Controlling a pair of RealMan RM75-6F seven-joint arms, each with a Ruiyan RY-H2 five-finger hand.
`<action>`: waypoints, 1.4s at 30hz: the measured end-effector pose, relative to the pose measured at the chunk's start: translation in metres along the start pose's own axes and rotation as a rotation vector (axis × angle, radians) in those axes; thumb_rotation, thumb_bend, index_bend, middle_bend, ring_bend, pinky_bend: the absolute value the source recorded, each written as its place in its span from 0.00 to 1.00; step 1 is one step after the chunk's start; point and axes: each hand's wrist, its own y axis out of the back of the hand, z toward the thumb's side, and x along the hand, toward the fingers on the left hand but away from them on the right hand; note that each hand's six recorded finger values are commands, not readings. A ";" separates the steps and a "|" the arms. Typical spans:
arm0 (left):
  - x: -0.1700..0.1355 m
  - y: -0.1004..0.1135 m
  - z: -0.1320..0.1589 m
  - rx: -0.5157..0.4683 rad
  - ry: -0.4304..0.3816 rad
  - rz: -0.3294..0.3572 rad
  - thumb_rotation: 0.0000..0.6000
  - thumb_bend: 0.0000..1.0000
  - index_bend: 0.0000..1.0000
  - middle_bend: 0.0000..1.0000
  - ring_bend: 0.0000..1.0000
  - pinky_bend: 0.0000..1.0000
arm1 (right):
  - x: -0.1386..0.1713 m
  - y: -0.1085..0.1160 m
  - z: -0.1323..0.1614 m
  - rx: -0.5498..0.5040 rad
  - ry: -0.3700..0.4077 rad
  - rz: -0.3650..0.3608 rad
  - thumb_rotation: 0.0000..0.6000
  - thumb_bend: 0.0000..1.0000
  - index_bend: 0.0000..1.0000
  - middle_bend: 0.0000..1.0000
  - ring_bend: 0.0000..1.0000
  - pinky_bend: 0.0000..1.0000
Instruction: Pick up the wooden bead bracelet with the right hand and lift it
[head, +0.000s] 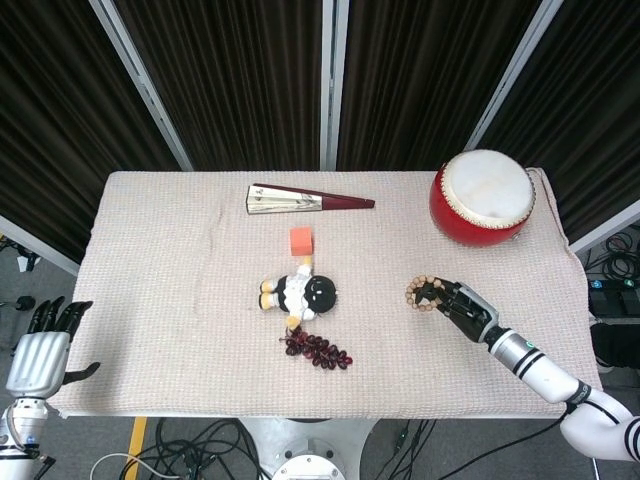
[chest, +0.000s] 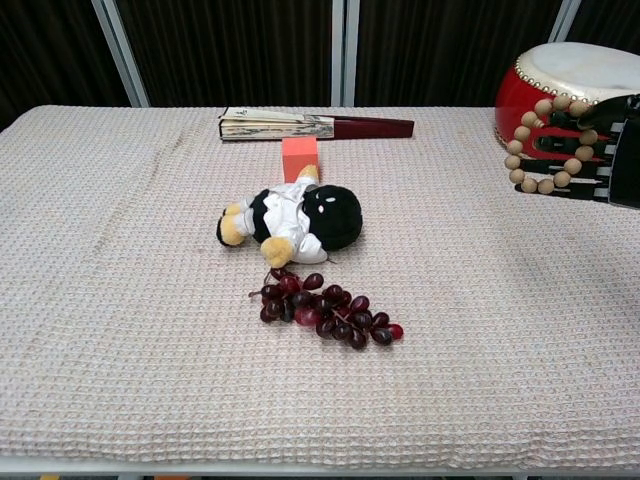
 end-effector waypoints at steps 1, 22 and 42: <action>0.000 0.000 0.000 0.000 -0.001 -0.001 1.00 0.00 0.14 0.15 0.01 0.02 | 0.000 -0.001 0.001 0.002 0.013 0.011 0.70 0.80 0.35 0.42 0.10 0.00; -0.001 -0.004 -0.002 -0.012 0.009 -0.009 1.00 0.00 0.14 0.15 0.01 0.02 | -0.030 -0.023 0.003 0.198 0.232 0.088 0.32 0.41 0.35 0.43 0.09 0.00; -0.001 -0.004 -0.005 -0.017 0.017 -0.004 1.00 0.00 0.14 0.15 0.01 0.02 | -0.031 -0.026 -0.004 0.269 0.259 0.069 0.30 0.75 0.39 0.47 0.12 0.00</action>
